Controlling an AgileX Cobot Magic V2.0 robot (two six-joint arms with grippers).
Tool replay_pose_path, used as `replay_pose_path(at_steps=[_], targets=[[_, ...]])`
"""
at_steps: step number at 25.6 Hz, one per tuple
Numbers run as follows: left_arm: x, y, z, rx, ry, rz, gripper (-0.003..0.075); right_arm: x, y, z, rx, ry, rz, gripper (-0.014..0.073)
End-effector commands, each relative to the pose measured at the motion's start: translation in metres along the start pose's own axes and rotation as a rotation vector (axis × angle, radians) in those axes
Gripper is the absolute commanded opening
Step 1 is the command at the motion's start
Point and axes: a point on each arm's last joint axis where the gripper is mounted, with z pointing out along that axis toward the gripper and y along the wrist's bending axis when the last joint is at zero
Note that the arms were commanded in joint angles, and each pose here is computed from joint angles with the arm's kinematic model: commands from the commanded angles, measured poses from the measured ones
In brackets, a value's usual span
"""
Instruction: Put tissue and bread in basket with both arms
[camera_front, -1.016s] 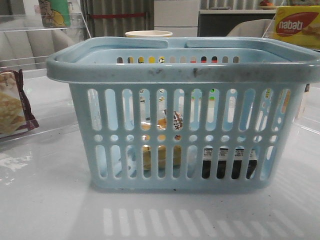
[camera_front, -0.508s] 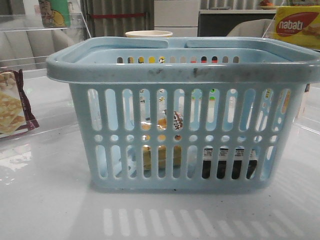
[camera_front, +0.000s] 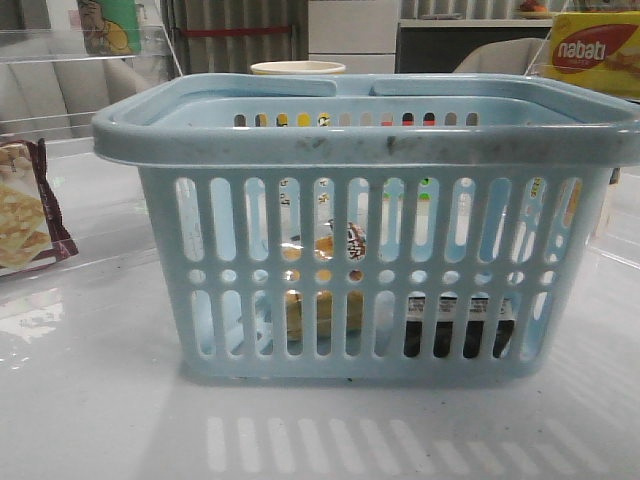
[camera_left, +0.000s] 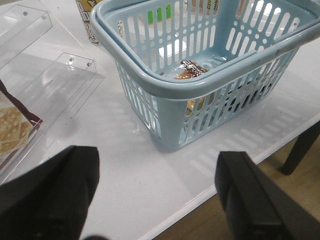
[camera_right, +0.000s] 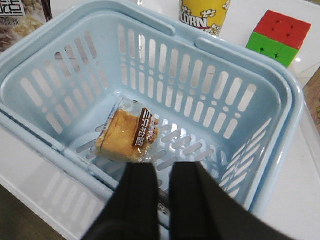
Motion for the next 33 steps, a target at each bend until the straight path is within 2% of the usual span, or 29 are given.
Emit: replay_pose_path(at_steps=[1,9,14,16,20,22,27,30,33], targets=[[-0.014,-0.001,-0.005,0.013,-0.096,0.000,0.0529,-0.013,0.000,-0.002,0.005,-0.082,-0.012,0.0053],[-0.012,0.001,-0.006,-0.001,-0.104,-0.001,0.0528,-0.012,0.000,0.002,0.005,-0.068,-0.012,0.0055],[0.011,0.019,-0.016,-0.255,-0.155,-0.104,0.0525,-0.012,0.000,0.002,0.005,-0.067,-0.012,0.0055],[0.026,0.022,-0.022,-0.347,-0.174,-0.142,0.0476,-0.012,0.000,0.002,0.005,-0.067,-0.012,0.0055],[0.052,0.029,-0.032,-0.562,-0.213,-0.039,0.0308,-0.012,0.000,0.002,0.005,-0.067,-0.012,0.0055],[0.058,0.030,-0.029,-0.618,-0.264,0.001,0.0242,-0.012,0.000,0.002,0.005,-0.067,-0.012,0.0055],[0.058,0.026,-0.017,-0.641,-0.500,0.068,0.0205,-0.012,0.000,0.002,0.005,-0.067,-0.012,0.0055],[0.069,0.026,-0.006,-0.613,-0.587,-0.032,0.0094,-0.012,0.000,0.002,0.005,-0.067,-0.012,0.0055],[0.087,0.026,0.005,-0.584,-0.587,-0.130,0.0098,-0.012,0.000,0.002,0.005,-0.067,-0.012,0.0055]])
